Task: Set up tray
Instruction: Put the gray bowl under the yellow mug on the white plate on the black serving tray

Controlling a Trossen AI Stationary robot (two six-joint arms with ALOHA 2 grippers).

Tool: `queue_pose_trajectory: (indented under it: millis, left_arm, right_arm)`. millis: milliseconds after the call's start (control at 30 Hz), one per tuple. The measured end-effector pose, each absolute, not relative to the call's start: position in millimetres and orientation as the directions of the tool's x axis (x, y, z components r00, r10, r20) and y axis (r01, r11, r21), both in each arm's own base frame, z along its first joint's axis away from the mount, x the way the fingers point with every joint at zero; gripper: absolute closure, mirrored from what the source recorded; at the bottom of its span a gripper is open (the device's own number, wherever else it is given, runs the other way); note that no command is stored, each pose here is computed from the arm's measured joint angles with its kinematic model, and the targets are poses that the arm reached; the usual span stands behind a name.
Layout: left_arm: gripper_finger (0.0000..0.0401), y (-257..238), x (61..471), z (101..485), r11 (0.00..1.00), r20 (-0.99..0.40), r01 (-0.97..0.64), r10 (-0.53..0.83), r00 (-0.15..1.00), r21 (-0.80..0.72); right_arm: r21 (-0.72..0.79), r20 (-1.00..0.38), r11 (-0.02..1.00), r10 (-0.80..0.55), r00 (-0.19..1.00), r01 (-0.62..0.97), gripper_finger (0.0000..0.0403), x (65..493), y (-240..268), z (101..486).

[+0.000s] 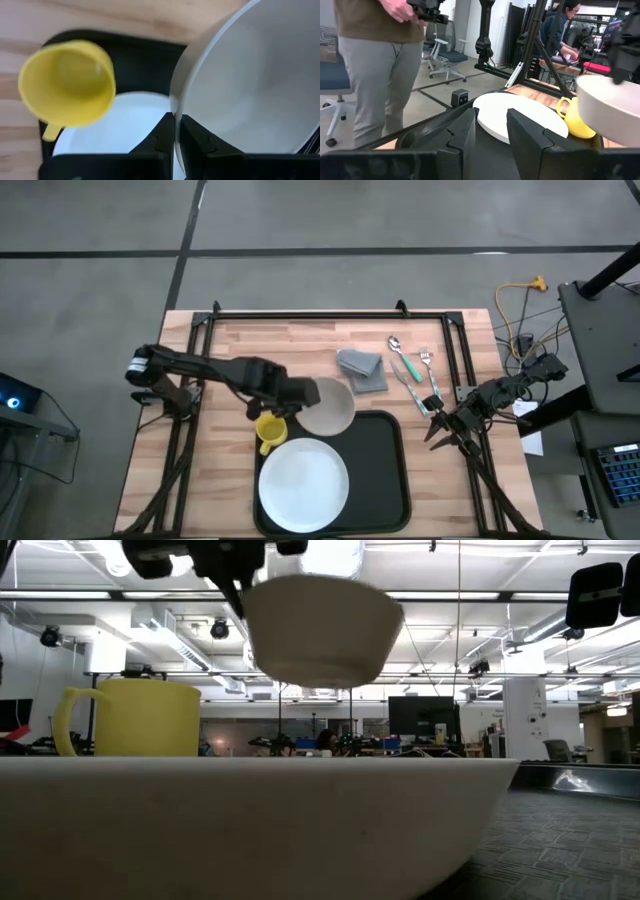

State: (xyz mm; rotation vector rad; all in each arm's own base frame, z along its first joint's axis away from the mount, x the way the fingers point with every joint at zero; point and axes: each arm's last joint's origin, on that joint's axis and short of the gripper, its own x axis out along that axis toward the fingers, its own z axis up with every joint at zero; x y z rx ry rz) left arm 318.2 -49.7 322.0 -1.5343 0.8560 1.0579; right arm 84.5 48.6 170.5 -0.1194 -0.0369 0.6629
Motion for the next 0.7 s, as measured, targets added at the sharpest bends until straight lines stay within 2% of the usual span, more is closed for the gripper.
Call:
queue_pose_trajectory:
  millis: [233,567,700]
  left_arm:
    - [0.0400,-89,310,322,-0.101,-0.932,-0.928,-0.025,0.362,-0.358]
    - [0.0400,-129,296,321,-0.041,-0.925,-0.924,-0.013,0.380,-0.379]
    - [0.0400,-139,290,315,-0.048,-0.929,-0.928,-0.010,0.370,-0.369]
  right_arm:
    - [-0.122,-0.004,0.781,0.616,0.788,-0.612,0.0303,84,49,170]
    - [-0.122,-0.004,0.781,0.616,0.787,-0.612,0.0303,84,49,170]
    - [-0.122,-0.004,0.782,0.616,0.788,-0.612,0.0303,84,49,171]
